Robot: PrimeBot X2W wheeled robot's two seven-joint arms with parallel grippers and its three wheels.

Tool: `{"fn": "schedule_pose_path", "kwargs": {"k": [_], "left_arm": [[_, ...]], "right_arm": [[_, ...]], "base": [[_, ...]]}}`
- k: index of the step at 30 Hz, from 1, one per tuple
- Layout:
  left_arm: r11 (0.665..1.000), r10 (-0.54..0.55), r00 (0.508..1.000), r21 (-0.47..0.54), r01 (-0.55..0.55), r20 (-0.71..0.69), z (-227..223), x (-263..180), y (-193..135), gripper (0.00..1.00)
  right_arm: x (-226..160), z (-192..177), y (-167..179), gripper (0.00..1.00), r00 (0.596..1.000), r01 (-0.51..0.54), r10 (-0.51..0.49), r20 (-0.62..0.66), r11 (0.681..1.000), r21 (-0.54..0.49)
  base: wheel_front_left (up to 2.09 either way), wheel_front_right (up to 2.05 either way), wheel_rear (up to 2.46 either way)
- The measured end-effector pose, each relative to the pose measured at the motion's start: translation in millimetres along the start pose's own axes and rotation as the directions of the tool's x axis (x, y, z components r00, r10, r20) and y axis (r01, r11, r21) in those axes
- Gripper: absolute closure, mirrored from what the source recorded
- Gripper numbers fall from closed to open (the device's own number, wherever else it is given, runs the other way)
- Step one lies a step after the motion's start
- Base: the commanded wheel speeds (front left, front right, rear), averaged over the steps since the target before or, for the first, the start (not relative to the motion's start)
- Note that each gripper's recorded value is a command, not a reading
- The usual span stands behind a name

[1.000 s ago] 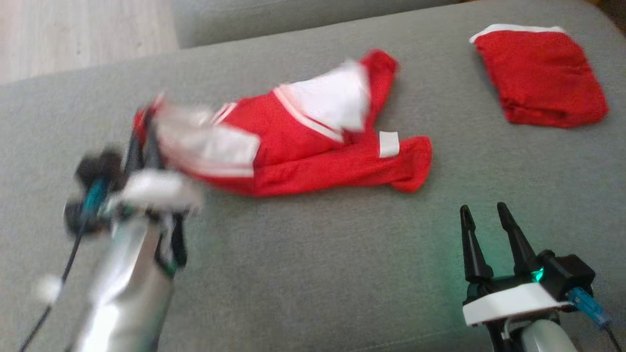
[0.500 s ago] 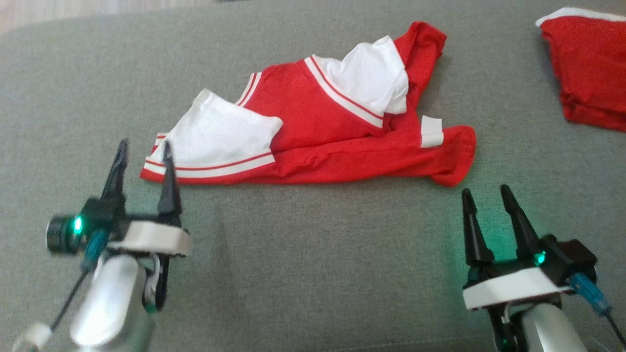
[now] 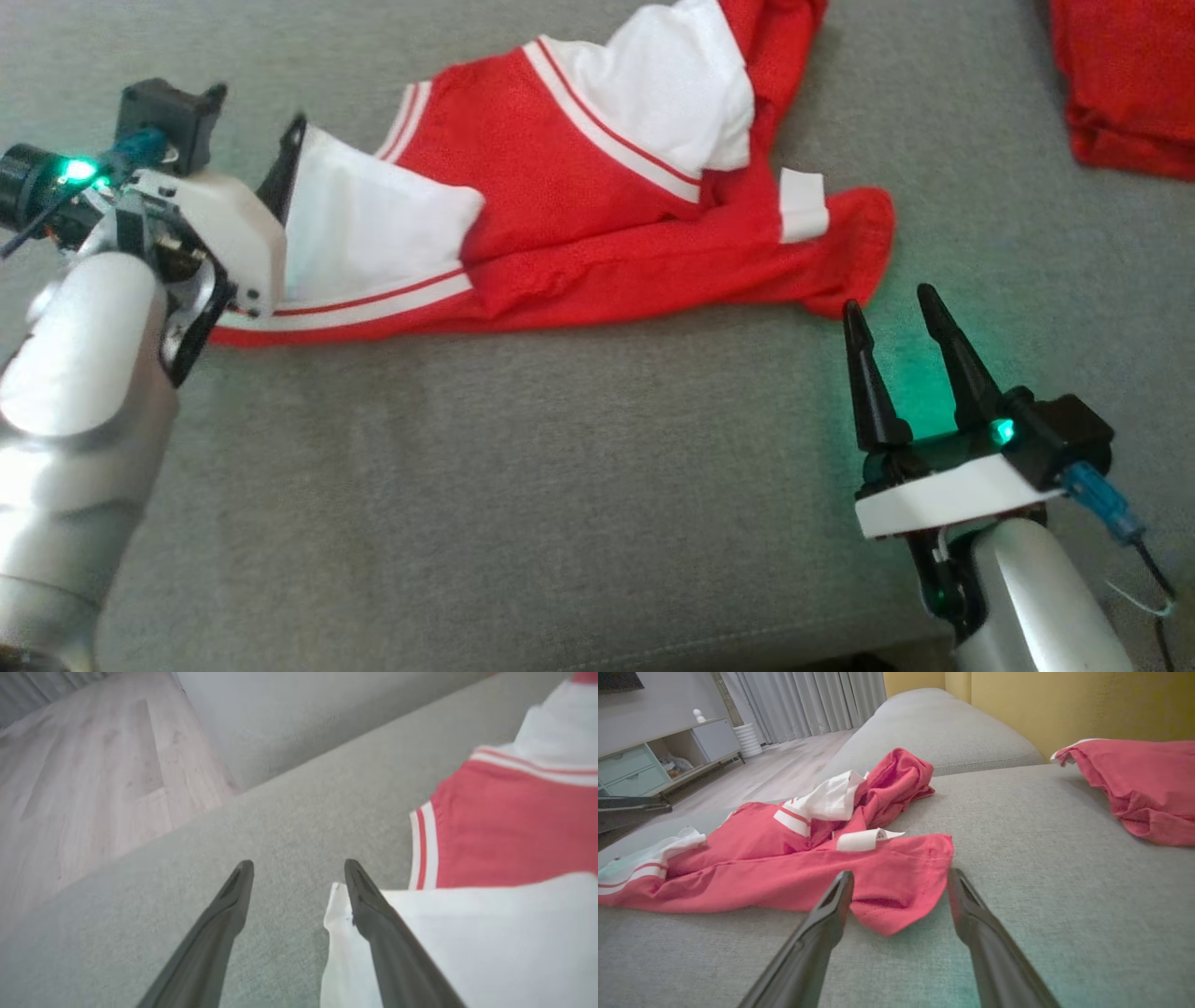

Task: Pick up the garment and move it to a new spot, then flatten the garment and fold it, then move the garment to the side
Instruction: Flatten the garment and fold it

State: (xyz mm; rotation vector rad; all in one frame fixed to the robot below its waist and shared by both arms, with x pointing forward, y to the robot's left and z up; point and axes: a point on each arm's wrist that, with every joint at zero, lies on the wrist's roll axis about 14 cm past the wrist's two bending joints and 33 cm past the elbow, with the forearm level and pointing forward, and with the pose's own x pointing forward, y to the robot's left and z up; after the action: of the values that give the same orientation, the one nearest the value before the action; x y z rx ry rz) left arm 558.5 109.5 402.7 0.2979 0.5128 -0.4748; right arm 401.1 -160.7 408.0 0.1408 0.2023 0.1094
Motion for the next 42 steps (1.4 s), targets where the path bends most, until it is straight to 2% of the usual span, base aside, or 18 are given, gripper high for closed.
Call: {"fn": "schedule_pose_path", "kwargs": {"k": [5, 11, 12, 13, 14, 18, 24, 32, 35, 42], "left_arm": [[0.995, -0.1, 0.985, -0.004, 0.1, -0.143, -28, 13, -21, 0.0], [0.992, -0.129, 0.976, -0.013, 0.129, -0.175, -30, 18, -16, 0.02], [0.991, -0.135, 0.974, -0.021, 0.134, -0.18, -31, 18, -17, 0.19], [0.989, -0.145, 0.972, -0.031, 0.142, -0.182, -31, 18, -19, 0.54], [0.989, -0.145, 0.972, -0.031, 0.142, -0.182, -31, 18, -19, 1.0], [0.981, -0.189, 0.966, -0.07, 0.179, -0.175, -28, 14, -29, 1.0], [0.988, -0.151, 0.986, -0.029, 0.149, -0.068, -7, 4, -11, 1.0], [0.994, -0.112, 0.992, 0.007, 0.112, 0.061, 29, -12, 2, 1.0], [0.994, -0.106, 0.992, 0.001, 0.106, 0.072, 29, -15, 3, 1.0], [0.995, -0.093, 0.992, -0.019, 0.095, 0.085, 27, -19, 3, 1.0]], "right_arm": [[-5, -5, -15, 0.0, 0.999, 0.048, -0.048, -0.018, 0.999, -0.006], [-9, -9, -23, 0.0, 0.997, 0.077, -0.077, -0.032, 0.997, -0.005], [-9, -10, -24, 0.0, 0.996, 0.078, -0.078, -0.033, 0.997, -0.004], [-9, -10, -24, 0.0, 0.996, 0.079, -0.079, -0.034, 0.997, -0.004], [-9, -10, -24, 0.0, 0.996, 0.079, -0.079, -0.034, 0.997, -0.004], [-8, -9, -22, 0.0, 0.997, 0.076, -0.075, -0.031, 0.997, 0.002], [-6, -3, -26, 0.0, 0.996, 0.089, -0.089, -0.01, 0.996, 0.016], [21, 18, -37, 0.0, 0.996, 0.072, -0.081, 0.048, 0.985, 0.158], [32, 11, -33, 0.0, 0.999, 0.027, -0.029, 0.012, 0.984, 0.176], [40, -16, -18, 0.0, 0.994, -0.028, 0.056, -0.095, 0.961, 0.276]], "base": [[0.0, 0.0, 0.0], [0.0, 0.0, 0.0], [0.0, 0.0, 0.0], [0.0, 0.0, 0.0], [0.0, 0.0, 0.0], [0.0, 0.0, 0.0], [0.0, 0.0, 0.0], [0.0, 0.0, 0.0], [0.0, 0.0, 0.0], [0.0, 0.0, 0.0]]}}
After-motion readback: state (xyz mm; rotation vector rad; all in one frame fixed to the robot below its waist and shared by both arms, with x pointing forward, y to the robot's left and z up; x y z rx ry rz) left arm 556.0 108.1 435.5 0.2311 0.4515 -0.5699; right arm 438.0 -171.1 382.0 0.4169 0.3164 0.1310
